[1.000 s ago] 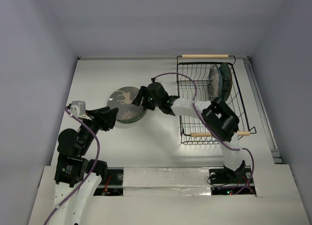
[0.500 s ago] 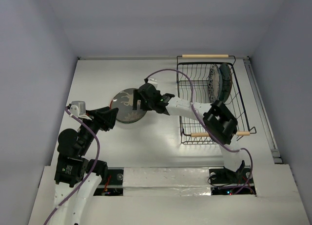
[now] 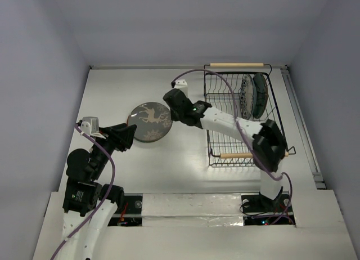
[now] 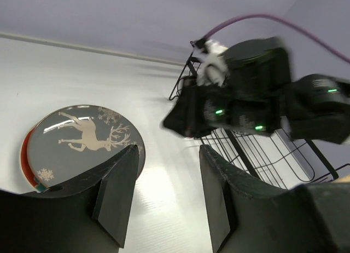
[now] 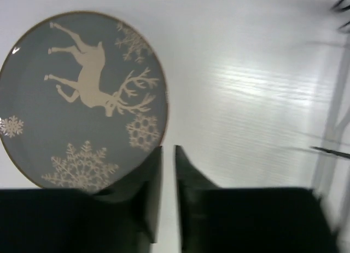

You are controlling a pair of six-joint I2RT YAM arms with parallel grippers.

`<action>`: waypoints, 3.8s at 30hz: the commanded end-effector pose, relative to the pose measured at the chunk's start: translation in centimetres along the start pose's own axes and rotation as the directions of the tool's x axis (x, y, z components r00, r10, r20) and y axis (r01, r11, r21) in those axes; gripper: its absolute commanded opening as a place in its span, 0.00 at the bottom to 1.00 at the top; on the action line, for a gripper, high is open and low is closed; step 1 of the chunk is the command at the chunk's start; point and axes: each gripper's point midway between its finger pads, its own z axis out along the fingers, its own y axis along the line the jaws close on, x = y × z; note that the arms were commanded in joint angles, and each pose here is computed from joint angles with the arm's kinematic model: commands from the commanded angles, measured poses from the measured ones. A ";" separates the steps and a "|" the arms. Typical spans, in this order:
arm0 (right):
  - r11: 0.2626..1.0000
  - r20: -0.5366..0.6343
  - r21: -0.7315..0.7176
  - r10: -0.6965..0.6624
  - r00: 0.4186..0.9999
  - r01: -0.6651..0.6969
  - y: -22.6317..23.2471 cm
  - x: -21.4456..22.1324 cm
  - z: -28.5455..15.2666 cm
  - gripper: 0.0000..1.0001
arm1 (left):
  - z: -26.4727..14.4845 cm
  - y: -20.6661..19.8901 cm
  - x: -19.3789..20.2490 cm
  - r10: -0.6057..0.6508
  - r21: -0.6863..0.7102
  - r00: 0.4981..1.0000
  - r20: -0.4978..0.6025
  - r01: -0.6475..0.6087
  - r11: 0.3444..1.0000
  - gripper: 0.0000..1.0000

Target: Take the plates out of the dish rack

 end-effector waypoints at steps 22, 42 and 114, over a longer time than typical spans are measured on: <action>0.814 0.226 0.557 0.040 0.973 -0.162 -31.4 -9.4 -13.3 0.56 | 0.2 -0.7 -0.6 0.003 0.039 1.000 0.026 -0.004 0.999 0.45; 0.677 0.052 0.733 0.039 0.998 -0.065 -35.8 -7.1 -7.0 0.20 | -0.2 -0.8 -0.9 0.005 0.038 0.999 0.042 -0.006 0.999 0.45; 0.593 -0.182 -0.695 0.403 0.897 -0.407 10.0 -5.6 -1.1 0.08 | 0.1 -0.7 -0.7 0.005 0.032 0.999 0.033 -0.006 0.999 0.45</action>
